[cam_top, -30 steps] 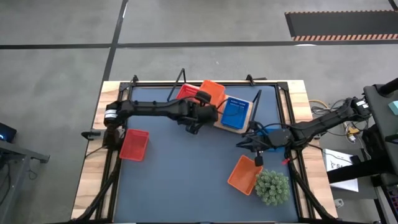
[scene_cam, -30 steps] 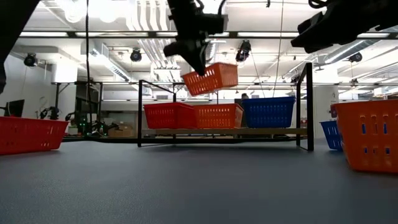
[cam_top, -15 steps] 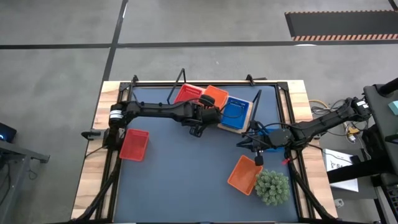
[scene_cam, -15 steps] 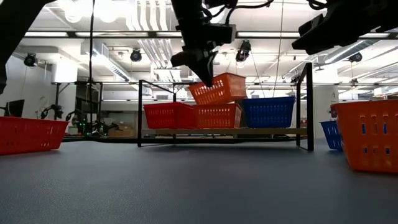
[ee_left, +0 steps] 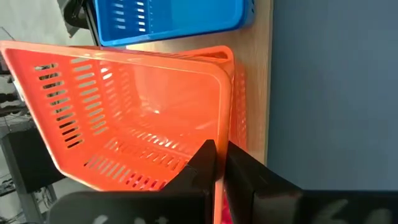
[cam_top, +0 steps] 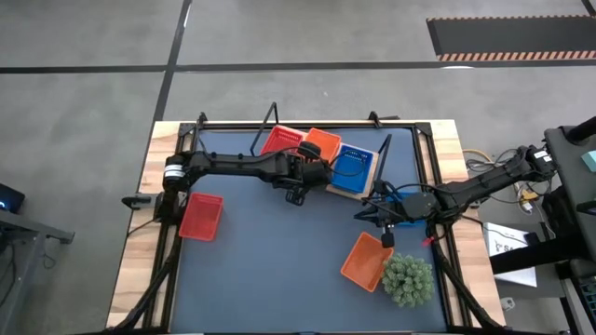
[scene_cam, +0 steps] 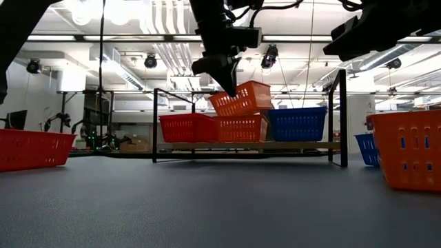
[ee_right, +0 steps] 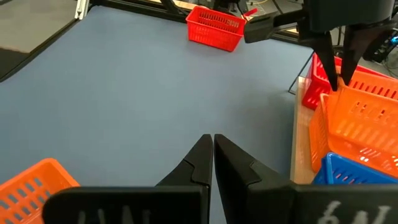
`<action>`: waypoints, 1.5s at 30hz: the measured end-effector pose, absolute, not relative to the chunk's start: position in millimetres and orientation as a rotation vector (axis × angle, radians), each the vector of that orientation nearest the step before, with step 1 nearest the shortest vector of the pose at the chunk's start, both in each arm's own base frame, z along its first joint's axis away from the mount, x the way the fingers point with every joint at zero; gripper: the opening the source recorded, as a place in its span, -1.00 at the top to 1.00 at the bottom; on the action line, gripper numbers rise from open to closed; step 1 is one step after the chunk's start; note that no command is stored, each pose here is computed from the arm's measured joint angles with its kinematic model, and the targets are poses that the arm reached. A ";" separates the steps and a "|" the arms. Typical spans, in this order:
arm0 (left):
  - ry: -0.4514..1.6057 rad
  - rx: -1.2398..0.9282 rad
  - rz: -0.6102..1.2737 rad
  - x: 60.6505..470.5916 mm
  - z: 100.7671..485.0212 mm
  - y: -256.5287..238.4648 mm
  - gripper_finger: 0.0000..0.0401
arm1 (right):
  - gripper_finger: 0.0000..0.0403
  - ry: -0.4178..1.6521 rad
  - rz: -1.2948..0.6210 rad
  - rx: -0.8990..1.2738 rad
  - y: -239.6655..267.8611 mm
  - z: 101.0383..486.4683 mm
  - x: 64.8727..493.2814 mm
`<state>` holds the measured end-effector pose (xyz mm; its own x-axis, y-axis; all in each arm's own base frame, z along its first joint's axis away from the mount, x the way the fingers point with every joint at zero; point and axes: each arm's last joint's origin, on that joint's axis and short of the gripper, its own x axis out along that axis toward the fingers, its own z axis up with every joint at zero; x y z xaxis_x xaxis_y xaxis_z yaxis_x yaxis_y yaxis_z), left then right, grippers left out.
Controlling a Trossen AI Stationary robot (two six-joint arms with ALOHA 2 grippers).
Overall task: Stack baskets on shelf by color
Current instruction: Stack the left orange bin on top of the orange bin on the shelf
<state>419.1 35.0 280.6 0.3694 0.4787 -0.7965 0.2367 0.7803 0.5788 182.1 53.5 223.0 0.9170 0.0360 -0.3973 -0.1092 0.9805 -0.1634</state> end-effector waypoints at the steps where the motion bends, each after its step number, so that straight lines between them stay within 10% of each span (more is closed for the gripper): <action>1: 1.211 0.700 0.173 418.9 280.3 35.3 1.00 | 0.96 0.404 0.075 -0.184 53.5 223.0 182.1; 35: 1.156 0.690 0.197 418.7 291.9 37.8 0.74 | 0.96 0.410 0.073 -0.176 53.4 222.5 181.9; 45: 0.839 0.585 0.152 415.7 332.4 44.5 0.77 | 0.96 0.412 0.074 -0.180 53.4 221.9 181.8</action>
<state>415.7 44.5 332.4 0.6676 0.3505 -0.6568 0.0982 0.8331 0.5444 181.8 53.4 221.9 0.9139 0.0349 -0.4044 -0.1080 0.9813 -0.1593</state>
